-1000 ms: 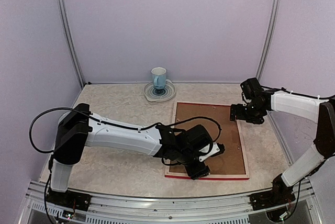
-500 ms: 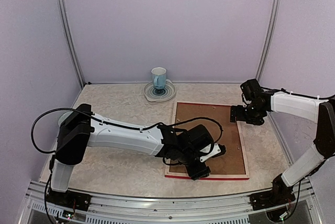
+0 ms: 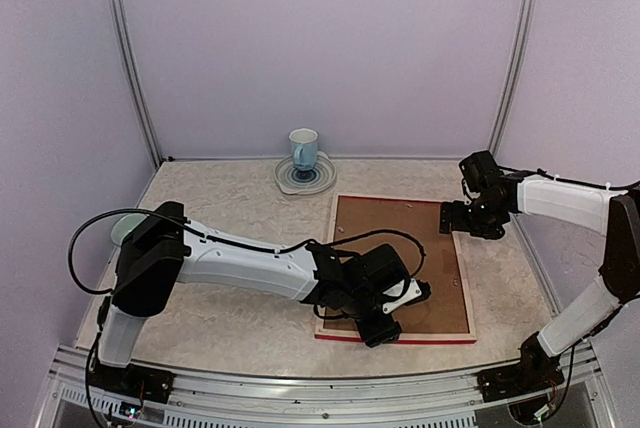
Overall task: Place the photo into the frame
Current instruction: Press the fastener onto the backboard.
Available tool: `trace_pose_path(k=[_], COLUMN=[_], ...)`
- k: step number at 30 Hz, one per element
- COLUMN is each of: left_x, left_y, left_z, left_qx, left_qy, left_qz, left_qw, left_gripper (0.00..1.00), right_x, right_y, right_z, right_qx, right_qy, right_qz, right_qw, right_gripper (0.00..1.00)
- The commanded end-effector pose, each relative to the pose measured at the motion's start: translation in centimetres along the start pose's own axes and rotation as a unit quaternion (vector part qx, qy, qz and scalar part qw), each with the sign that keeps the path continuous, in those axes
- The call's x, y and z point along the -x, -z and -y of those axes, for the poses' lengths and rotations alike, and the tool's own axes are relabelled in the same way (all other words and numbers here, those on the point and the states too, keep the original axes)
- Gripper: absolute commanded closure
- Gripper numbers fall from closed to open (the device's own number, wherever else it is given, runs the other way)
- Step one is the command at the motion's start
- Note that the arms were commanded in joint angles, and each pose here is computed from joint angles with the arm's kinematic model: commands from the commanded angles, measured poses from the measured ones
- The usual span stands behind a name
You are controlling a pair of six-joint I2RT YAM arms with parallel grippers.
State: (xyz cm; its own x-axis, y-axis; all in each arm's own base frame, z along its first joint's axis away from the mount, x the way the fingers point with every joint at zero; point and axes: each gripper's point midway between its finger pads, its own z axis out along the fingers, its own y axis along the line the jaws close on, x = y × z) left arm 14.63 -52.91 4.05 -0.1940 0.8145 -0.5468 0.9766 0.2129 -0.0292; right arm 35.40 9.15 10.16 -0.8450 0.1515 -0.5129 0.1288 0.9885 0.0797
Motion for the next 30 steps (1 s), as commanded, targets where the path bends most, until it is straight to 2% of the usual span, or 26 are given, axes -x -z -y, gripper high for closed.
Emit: trace_pose_path(k=[1,18,30], left_x=[0.7,1.7,1.3], left_y=[-0.8,-0.7,-1.4], left_z=[-0.2,-0.5,-1.9], left_qx=[0.004,0.008,0.034], left_qy=[0.009,0.020,0.041], left_qz=[0.010,0.035,0.032], left_qw=[1.000,0.999,0.998], left_gripper=[0.31,0.31,0.31], right_x=[-0.4,-0.6,-0.7], right_y=[0.2,0.1,0.1], right_z=[-0.1,0.0,-0.1], right_qx=[0.002,0.002,0.004], right_qy=[0.003,0.002,0.002], right_qz=[0.000,-0.001,-0.001], right_qw=[1.000,1.000,1.000], right_gripper=[0.01,0.01,0.01])
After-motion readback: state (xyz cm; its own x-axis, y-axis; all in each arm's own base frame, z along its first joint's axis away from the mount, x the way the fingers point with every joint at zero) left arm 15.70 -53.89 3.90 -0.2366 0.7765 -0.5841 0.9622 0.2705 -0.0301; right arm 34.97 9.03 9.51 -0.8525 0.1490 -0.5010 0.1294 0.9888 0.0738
